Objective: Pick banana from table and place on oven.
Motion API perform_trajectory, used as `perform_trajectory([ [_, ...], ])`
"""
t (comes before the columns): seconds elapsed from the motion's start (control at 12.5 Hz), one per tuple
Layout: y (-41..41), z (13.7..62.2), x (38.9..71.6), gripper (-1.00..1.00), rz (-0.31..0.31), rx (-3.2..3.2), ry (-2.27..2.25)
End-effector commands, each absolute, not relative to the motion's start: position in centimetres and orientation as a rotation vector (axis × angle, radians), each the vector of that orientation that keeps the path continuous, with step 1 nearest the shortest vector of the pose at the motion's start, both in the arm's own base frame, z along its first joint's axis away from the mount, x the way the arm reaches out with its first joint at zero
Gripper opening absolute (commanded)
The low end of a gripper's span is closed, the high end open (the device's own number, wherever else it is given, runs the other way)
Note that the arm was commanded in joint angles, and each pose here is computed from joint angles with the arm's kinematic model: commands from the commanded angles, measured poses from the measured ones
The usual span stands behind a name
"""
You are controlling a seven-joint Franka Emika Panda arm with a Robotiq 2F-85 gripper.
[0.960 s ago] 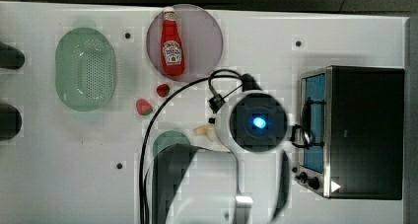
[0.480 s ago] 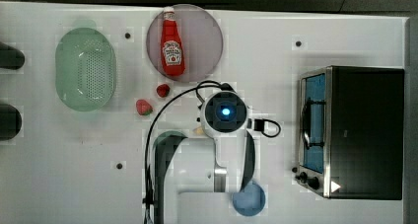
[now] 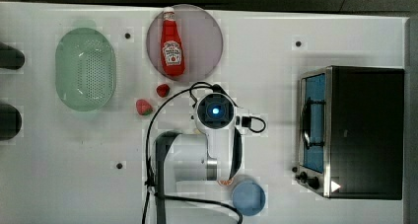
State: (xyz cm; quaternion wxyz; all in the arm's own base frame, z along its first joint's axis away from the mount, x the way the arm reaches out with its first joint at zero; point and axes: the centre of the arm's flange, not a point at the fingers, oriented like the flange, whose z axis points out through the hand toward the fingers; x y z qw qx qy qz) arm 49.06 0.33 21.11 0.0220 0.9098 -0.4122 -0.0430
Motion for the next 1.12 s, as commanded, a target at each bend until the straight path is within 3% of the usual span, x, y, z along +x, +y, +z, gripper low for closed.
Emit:
perform_trajectory([
  [0.08, 0.5, 19.0, 48.4, 1.0, -0.135, 2.819, -1.264],
  [0.24, 0.6, 17.6, 47.9, 0.92, -0.133, 2.823, -1.262],
  [0.4, 0.7, 17.0, 48.1, 0.43, -0.088, 2.839, -1.268],
  [0.72, 0.7, 16.3, 47.9, -0.5, -0.104, 2.836, -1.264],
  [0.96, 0.8, 16.8, 48.1, -0.58, -0.088, 2.841, -1.265],
  [1.12, 1.0, 20.1, 49.2, -0.58, -0.004, 2.867, -1.27],
])
